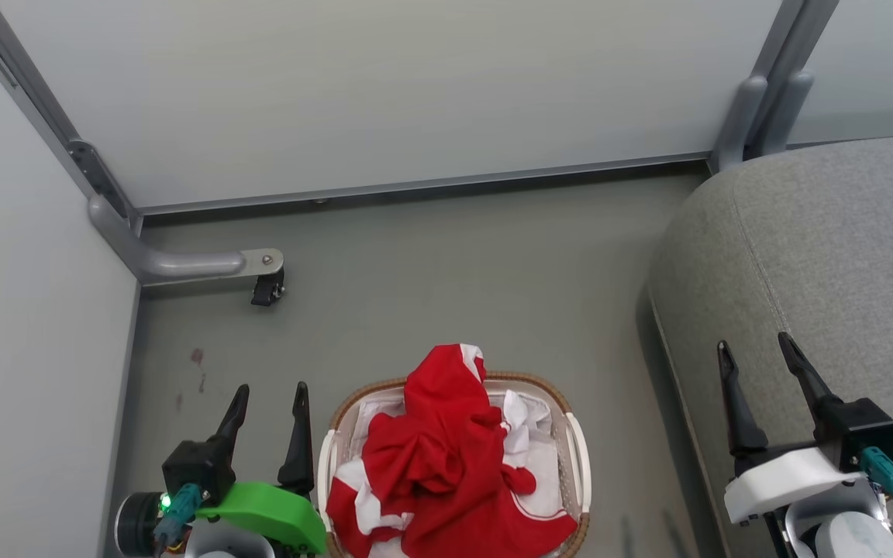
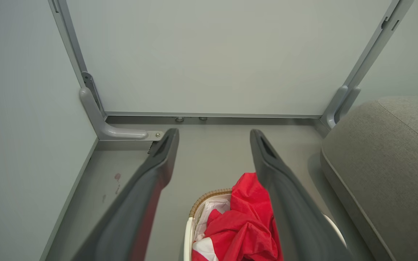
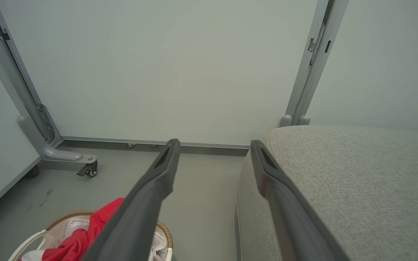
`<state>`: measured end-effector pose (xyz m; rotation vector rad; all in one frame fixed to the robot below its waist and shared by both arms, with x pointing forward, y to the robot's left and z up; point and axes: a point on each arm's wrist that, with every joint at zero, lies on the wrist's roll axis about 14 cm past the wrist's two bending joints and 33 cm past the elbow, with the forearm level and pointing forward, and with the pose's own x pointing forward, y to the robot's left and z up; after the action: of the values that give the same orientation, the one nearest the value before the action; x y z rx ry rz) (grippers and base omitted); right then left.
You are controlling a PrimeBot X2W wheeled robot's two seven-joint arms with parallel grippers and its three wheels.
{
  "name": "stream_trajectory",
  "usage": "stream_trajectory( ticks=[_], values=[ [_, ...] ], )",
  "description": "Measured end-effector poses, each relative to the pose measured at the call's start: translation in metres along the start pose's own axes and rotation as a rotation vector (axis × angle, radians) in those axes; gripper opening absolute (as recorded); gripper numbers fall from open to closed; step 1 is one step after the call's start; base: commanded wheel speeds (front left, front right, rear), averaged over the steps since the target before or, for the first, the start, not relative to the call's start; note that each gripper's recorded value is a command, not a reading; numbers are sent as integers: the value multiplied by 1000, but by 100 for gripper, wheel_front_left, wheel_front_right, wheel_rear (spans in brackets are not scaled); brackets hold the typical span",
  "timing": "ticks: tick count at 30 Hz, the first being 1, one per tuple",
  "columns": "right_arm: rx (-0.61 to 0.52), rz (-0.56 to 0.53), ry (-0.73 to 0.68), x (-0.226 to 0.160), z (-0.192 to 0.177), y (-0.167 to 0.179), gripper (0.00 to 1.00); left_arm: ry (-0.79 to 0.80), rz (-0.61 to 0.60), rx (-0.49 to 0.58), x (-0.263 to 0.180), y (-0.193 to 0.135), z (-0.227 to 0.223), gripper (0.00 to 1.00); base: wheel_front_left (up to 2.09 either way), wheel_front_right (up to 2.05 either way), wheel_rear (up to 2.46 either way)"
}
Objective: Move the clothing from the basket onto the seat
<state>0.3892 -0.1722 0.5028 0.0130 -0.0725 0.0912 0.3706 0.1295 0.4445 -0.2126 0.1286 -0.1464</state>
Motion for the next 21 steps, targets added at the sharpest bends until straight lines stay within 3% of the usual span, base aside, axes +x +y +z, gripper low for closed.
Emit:
stream_trajectory(
  ticks=[11, 21],
  values=[
    [31, 5, 4, 38, -11, 0, 100, 148, -107, 66, 41, -19, -45, 100, 0, 0, 0],
    [62, 14, 57, 72, -47, -1, 100, 472, -221, 163, 59, -21, -148, 100, 0, 0, 0]
  ],
)
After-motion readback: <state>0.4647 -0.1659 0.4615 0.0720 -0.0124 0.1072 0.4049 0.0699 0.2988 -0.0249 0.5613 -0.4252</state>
